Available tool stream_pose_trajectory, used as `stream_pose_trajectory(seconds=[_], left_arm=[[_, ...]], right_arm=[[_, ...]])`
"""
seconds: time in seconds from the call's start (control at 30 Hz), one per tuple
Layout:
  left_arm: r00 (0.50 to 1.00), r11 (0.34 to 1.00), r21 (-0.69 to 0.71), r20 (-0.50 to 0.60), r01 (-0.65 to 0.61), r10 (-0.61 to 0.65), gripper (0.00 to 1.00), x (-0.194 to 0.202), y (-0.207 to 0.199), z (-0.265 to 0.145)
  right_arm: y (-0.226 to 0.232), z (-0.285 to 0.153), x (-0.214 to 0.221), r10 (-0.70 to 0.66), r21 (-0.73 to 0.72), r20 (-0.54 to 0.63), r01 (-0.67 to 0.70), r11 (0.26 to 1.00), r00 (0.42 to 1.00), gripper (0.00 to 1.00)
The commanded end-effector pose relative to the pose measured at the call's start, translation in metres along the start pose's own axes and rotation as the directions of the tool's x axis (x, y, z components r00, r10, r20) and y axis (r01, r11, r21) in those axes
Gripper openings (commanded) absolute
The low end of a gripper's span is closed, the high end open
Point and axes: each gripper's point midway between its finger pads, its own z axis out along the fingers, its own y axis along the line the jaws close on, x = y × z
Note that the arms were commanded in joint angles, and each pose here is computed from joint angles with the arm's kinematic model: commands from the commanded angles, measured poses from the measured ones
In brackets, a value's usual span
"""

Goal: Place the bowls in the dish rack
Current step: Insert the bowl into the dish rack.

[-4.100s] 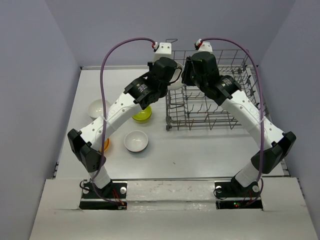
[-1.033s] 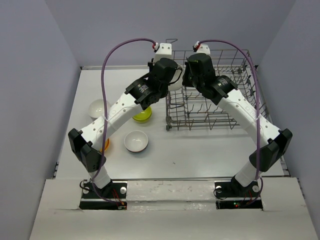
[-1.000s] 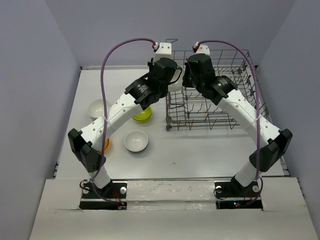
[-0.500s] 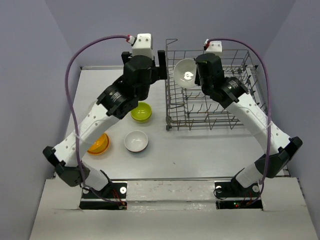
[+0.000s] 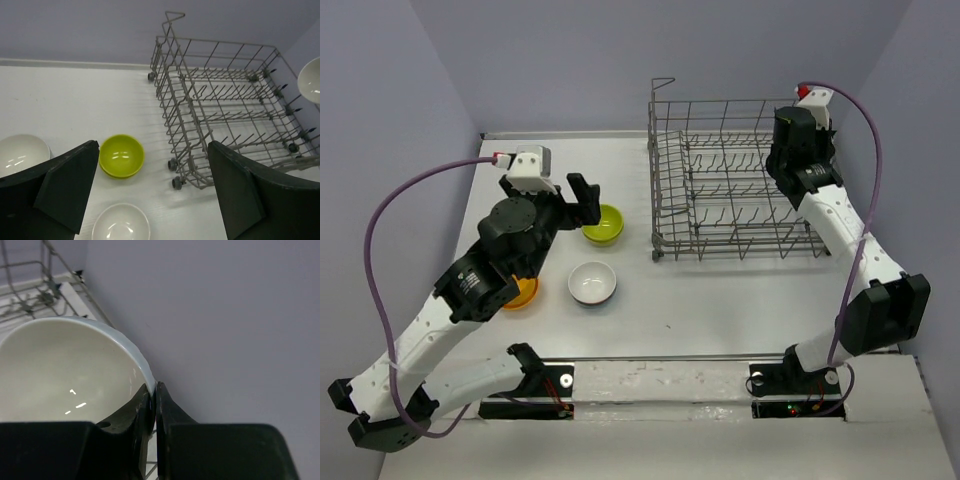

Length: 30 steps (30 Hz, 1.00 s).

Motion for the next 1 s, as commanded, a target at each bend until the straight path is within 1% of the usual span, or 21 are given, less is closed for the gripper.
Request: stream_pose_trajectory(seconds=[0.0,0.07,0.13,0.17,0.2,0.3,0.37,0.4,0.5,0.53,0.57,0.63,0.7,0.83,0.97], left_arm=[[0.996,1.0,0.009,-0.081,-0.019,0.02,0.99,0.045,-0.001,0.012],[0.992,0.999,0.011,-0.122,-0.044,0.045,0.99,0.068,0.001,0.017],[0.987,0.998,0.038,-0.152,-0.053,0.058,0.99,0.081,-0.001,0.024],[0.985,0.998,0.045,-0.161,-0.052,0.059,0.99,0.085,-0.001,0.026],[0.984,0.995,0.085,-0.168,-0.05,0.064,0.99,0.088,-0.007,0.029],[0.981,0.995,0.083,-0.182,-0.056,0.071,0.99,0.093,0.006,0.039],[0.981,0.995,0.079,-0.18,-0.063,0.077,0.99,0.096,0.011,0.042],[0.978,0.994,0.088,-0.192,-0.064,0.08,0.99,0.103,0.009,0.043],[0.977,0.993,0.098,-0.2,-0.058,0.077,0.99,0.11,0.008,0.045],[0.975,0.994,0.086,-0.207,-0.066,0.082,0.99,0.115,0.011,0.046],[0.975,0.995,0.076,-0.207,-0.067,0.081,0.99,0.117,0.014,0.046],[0.977,0.996,0.07,-0.198,-0.062,0.074,0.99,0.118,0.015,0.046],[0.978,0.997,0.054,-0.197,-0.061,0.07,0.99,0.123,0.019,0.047],[0.977,0.998,0.033,-0.203,-0.058,0.064,0.99,0.131,0.024,0.048],[0.977,0.998,0.033,-0.203,-0.057,0.063,0.99,0.132,0.024,0.048]], right_arm=[[-0.045,0.015,-0.019,0.051,0.159,0.097,-0.066,0.985,0.994,0.01],[-0.056,0.027,-0.016,0.056,0.192,0.109,-0.077,0.978,0.992,0.01],[-0.065,0.036,-0.009,0.007,0.242,0.121,-0.037,0.97,0.993,0.01],[-0.066,0.04,-0.006,-0.014,0.26,0.119,-0.018,0.965,0.993,0.01],[-0.071,0.043,-0.003,-0.053,0.281,0.111,0.019,0.959,0.992,0.01],[-0.078,0.057,0.008,-0.056,0.325,0.107,0.018,0.945,0.993,0.01],[-0.076,0.062,0.01,-0.089,0.328,0.116,0.046,0.944,0.989,0.01],[-0.084,0.062,0.004,-0.101,0.358,0.142,0.044,0.933,0.985,0.01],[-0.08,0.066,0.01,-0.177,0.382,0.152,0.107,0.918,0.972,0.01],[-0.083,0.064,0.004,-0.195,0.398,0.185,0.108,0.911,0.963,0.01],[-0.082,0.065,0.006,-0.212,0.402,0.19,0.121,0.907,0.959,0.01],[-0.074,0.069,0.014,-0.257,0.405,0.181,0.166,0.899,0.949,0.01],[-0.067,0.074,0.019,-0.274,0.401,0.166,0.189,0.896,0.947,0.01],[-0.051,0.088,0.034,-0.344,0.414,0.087,0.28,0.866,0.935,0.01],[-0.047,0.091,0.04,-0.381,0.42,0.057,0.325,0.848,0.923,0.01]])
